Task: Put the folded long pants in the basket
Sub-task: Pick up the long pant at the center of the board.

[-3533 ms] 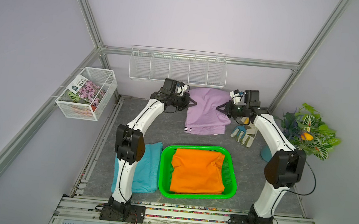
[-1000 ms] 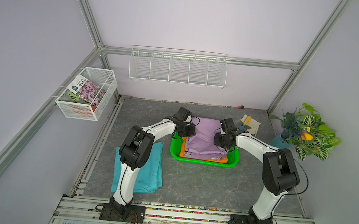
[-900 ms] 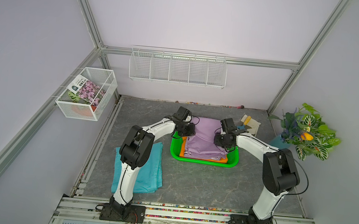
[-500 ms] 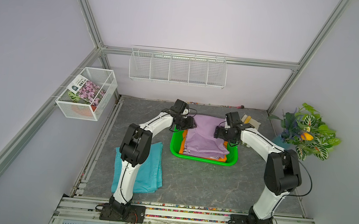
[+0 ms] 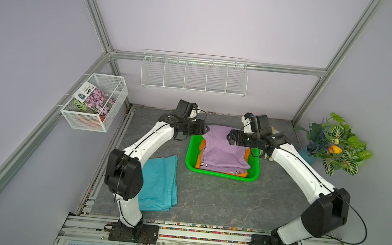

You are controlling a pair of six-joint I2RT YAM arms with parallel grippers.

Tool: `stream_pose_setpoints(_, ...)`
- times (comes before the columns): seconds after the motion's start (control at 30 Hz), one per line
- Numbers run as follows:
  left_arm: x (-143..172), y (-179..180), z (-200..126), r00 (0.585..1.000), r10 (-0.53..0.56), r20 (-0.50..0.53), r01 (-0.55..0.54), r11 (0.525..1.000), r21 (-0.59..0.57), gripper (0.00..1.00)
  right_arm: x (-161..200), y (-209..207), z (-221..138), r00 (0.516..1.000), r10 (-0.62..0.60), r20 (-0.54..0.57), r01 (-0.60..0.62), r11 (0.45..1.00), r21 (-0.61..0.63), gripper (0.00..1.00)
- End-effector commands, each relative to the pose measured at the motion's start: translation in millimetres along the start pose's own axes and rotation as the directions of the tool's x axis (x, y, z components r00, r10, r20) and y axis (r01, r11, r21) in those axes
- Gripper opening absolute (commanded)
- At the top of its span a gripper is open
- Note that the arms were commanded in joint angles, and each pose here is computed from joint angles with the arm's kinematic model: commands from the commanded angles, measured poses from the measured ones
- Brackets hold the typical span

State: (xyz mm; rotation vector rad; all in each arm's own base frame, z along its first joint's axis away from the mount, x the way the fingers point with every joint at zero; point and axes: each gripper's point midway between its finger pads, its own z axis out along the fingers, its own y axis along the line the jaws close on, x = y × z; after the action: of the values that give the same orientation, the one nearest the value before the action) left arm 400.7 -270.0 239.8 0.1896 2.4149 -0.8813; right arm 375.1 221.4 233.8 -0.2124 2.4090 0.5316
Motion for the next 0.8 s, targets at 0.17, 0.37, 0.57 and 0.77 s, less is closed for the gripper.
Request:
stream_pose_setpoints(0.17, 45, 70, -100, 0.986, -0.018, 0.165, 0.069, 0.949, -0.309, 0.57, 76, 117, 2, 0.986, -0.157, -0.06, 0.137, 0.958, -0.251, 0.94)
stream_pose_setpoints(0.37, 124, 123, -125, 0.978, -0.141, 0.157, 0.195, 0.885, -0.423, 0.42, 153, 193, 26, 0.941, -0.297, -0.159, 0.212, 0.888, -0.409, 0.94)
stream_pose_setpoints(0.57, 178, 166, -132, 0.935, -0.304, 0.182, 0.354, 0.824, -0.443, 0.02, 200, 233, 66, 0.888, -0.372, -0.269, 0.214, 0.854, -0.474, 0.94)
stream_pose_setpoints(0.77, 189, 170, -110, 0.912, -0.392, 0.117, 0.403, 0.813, -0.42, 0.0, 226, 233, 100, 0.851, -0.323, -0.413, 0.124, 0.889, -0.44, 0.94)
